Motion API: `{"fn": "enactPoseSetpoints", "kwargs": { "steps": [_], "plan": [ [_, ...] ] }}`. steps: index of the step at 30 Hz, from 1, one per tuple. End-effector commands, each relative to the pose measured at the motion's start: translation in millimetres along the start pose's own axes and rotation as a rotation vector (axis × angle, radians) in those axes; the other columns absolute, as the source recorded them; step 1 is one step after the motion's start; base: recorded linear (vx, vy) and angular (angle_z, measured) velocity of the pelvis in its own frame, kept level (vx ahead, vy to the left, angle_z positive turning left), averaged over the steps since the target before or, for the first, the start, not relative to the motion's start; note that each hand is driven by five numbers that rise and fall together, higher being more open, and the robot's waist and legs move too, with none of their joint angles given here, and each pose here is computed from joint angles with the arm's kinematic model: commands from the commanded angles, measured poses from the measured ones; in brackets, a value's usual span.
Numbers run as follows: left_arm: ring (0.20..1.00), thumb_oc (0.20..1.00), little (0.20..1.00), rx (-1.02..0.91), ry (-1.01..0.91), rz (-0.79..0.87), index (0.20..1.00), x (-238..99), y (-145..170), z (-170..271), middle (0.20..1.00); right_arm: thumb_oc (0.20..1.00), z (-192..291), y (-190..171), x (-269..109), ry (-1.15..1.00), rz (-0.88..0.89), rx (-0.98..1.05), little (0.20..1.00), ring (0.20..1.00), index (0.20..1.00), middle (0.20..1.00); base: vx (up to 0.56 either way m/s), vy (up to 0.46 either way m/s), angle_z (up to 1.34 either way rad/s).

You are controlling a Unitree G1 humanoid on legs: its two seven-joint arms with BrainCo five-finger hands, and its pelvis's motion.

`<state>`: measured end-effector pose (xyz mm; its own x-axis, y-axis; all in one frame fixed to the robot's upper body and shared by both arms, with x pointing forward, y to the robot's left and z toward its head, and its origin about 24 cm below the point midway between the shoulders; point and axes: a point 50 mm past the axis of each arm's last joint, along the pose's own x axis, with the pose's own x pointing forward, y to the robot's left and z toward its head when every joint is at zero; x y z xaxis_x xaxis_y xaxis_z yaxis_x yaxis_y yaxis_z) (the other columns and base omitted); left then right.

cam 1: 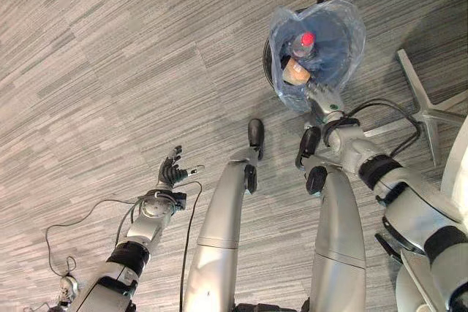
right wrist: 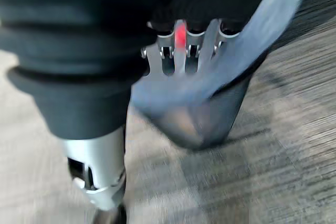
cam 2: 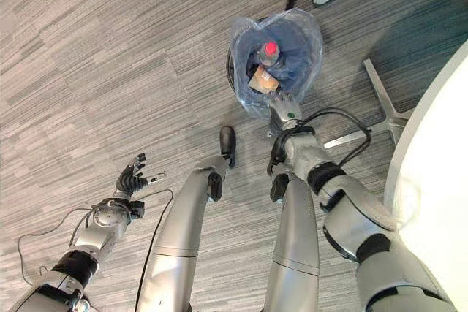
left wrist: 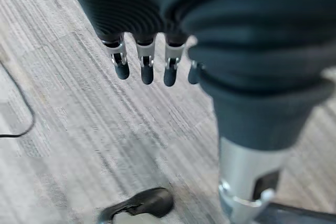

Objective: Gather garbage on tea table into small bin, then transfer packed bag to large trash can.

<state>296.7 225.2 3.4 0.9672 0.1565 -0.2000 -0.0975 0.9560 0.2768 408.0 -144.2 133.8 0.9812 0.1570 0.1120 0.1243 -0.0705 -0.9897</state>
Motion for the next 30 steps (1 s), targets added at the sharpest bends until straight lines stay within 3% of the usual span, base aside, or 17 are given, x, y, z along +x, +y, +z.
{"fn": "enactPoseSetpoints", "kwargs": {
  "steps": [1,9,11,19,25,30],
  "plan": [
    [1.000,1.000,1.000,-0.001,0.002,0.036,1.000,-5.4,7.7,-7.6,1.000,0.200,-14.1,-16.0,1.1,0.034,-0.067,0.079,0.200,0.200,0.200,0.200,-0.02,0.005,0.11],
    [1.000,1.000,1.000,-0.027,0.037,0.037,1.000,-6.3,2.6,-13.3,1.000,0.200,-17.4,-35.7,-8.5,0.032,-0.226,0.391,0.200,0.200,0.200,0.200,-0.06,0.005,0.00],
    [1.000,1.000,1.000,-0.038,0.055,0.040,1.000,-7.8,3.1,-16.8,1.000,0.200,-12.6,-27.8,-20.4,0.051,-0.249,0.723,0.200,0.200,0.200,0.200,-0.10,0.003,-0.04],
    [1.000,1.000,1.000,-0.067,0.136,0.058,1.000,-19.1,9.2,-38.4,1.000,0.200,4.6,-5.4,-53.8,-0.014,-0.204,1.112,0.200,0.200,0.200,0.200,-0.01,0.004,-0.01],
    [1.000,1.000,1.000,-0.056,0.312,0.057,1.000,-59.3,12.1,-89.9,1.000,0.200,21.0,19.6,-105.0,-0.082,-0.123,1.443,0.200,0.200,0.200,0.200,0.10,0.025,-0.01],
    [1.000,1.000,1.000,-0.036,0.334,0.043,1.000,-81.5,21.2,-101.0,1.000,0.200,31.1,6.3,-115.6,-0.201,-0.100,1.506,0.200,0.200,0.200,0.200,0.08,0.135,-0.31]
  ]
}}
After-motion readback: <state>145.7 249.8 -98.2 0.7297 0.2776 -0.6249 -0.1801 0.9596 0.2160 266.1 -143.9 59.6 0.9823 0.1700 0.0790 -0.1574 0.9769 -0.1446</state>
